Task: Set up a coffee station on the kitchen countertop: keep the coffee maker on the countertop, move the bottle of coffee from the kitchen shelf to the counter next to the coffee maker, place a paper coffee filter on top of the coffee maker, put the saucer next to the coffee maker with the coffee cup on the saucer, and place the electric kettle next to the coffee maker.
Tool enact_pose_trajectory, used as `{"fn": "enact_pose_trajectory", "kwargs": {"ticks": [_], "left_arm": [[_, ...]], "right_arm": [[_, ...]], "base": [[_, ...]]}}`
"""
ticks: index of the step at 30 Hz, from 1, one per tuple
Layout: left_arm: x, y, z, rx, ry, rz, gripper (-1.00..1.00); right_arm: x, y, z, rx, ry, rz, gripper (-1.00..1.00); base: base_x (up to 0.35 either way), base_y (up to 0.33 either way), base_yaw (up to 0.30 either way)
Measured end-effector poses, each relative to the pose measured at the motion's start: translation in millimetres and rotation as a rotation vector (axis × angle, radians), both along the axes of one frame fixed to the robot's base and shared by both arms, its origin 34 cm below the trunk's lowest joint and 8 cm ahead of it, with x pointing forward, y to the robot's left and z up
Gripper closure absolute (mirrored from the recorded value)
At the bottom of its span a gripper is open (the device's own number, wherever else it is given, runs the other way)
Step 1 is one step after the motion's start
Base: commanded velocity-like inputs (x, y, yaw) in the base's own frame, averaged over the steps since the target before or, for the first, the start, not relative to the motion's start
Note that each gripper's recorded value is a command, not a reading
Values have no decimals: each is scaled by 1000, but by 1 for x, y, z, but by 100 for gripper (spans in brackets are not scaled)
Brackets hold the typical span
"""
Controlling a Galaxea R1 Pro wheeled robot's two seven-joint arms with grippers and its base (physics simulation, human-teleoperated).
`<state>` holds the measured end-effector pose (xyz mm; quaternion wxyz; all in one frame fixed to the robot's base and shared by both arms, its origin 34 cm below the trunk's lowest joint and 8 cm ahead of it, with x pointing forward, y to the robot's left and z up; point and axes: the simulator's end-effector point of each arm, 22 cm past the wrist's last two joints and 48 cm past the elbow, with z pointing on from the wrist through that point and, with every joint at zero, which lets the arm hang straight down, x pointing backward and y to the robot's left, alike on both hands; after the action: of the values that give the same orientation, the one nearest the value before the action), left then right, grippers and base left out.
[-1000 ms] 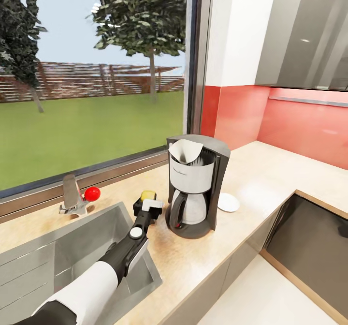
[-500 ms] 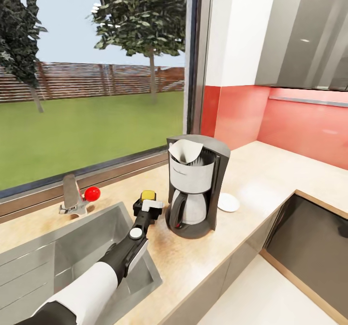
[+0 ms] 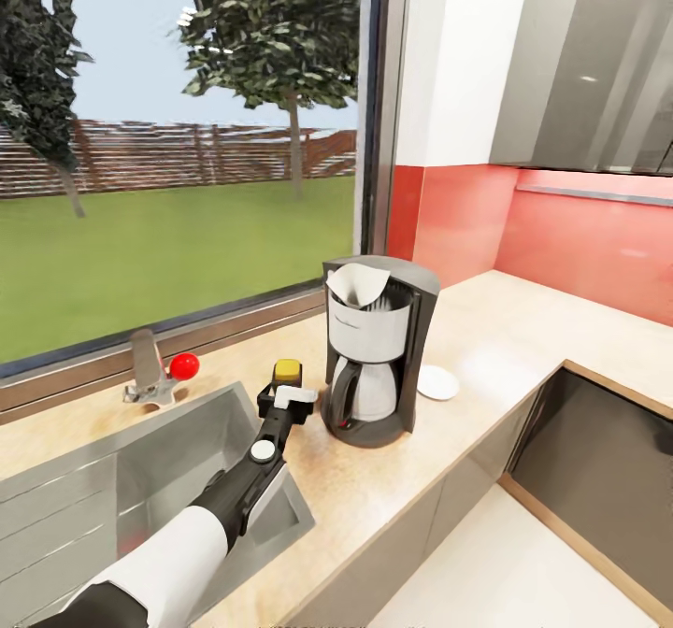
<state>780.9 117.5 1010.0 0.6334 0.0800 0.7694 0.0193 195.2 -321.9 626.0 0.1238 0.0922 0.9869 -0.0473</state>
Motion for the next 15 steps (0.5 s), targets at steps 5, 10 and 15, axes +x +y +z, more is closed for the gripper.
{"fn": "enact_pose_trajectory", "kwargs": {"ticks": [5, 10, 15], "left_arm": [[0, 0, 0, 1, 0, 0, -100], [0, 0, 0, 0, 0, 1, -100], [0, 0, 0, -1, 1, 2, -100]], "right_arm": [[0, 0, 0, 0, 0, 0, -100], [0, 0, 0, 0, 1, 0, -100], [0, 0, 0, -1, 1, -1, -100]], "base": [[-9, 0, 0], [-110, 0, 0], [-304, 0, 0]]}}
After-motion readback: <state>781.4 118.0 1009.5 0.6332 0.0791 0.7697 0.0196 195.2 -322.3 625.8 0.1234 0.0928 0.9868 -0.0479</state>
